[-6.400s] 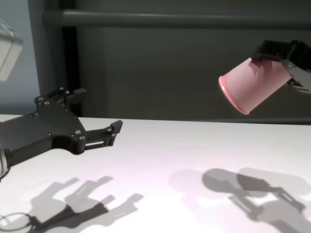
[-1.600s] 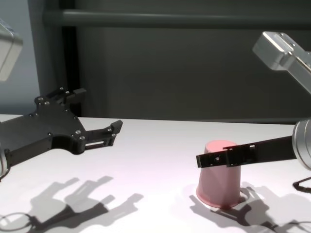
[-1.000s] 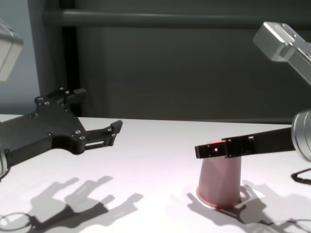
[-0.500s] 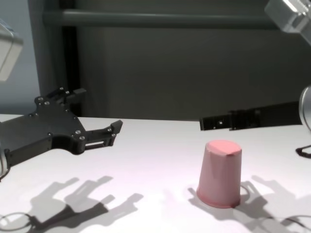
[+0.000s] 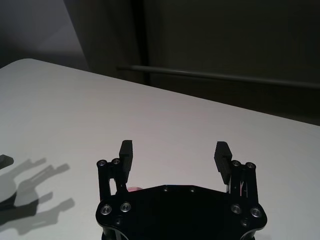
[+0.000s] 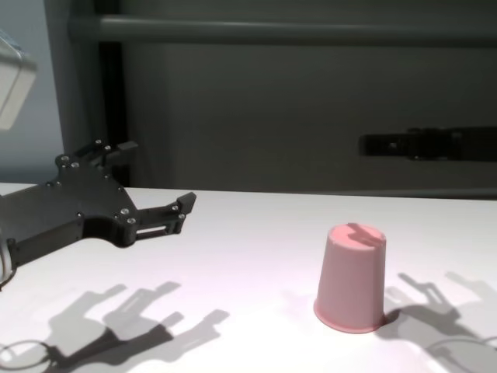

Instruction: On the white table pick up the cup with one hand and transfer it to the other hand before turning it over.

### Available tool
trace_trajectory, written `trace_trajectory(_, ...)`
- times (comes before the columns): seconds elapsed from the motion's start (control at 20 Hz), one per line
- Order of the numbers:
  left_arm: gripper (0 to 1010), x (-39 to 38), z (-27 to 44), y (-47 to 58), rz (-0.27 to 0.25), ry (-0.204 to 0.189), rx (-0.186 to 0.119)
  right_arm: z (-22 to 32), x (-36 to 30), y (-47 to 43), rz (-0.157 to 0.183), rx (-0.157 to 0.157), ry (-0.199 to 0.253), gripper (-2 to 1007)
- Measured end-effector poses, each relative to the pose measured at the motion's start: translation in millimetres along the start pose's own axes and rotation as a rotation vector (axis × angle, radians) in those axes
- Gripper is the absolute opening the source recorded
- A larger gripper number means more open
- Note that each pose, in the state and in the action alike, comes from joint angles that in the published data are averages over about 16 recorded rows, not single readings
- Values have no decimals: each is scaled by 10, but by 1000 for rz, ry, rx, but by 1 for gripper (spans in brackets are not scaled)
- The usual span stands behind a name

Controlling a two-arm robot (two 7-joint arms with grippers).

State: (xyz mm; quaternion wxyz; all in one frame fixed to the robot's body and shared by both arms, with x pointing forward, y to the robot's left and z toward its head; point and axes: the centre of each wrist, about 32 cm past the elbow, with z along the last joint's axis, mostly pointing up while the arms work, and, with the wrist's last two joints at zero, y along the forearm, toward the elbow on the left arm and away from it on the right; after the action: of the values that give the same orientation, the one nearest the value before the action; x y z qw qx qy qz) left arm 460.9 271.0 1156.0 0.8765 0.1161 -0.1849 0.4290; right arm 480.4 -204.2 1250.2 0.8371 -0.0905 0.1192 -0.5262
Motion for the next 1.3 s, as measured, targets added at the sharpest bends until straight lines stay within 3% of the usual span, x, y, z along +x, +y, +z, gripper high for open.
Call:
trace_trajectory(0.3,1001,0,0,0,0,0,0,-137,207,-56,-35,68,-2,1002)
trace_trajectory(0.75,1001,0,0,0,0,0,0,-478,511,-77,-56,123,-27,1002)
trace_trajectory(1.0,1001,0,0,0,0,0,0,-683,616,-51,-51,133,-21,1002)
trace_trajectory(1.3,1001,0,0,0,0,0,0,-908,661,9,-40,125,4,1002)
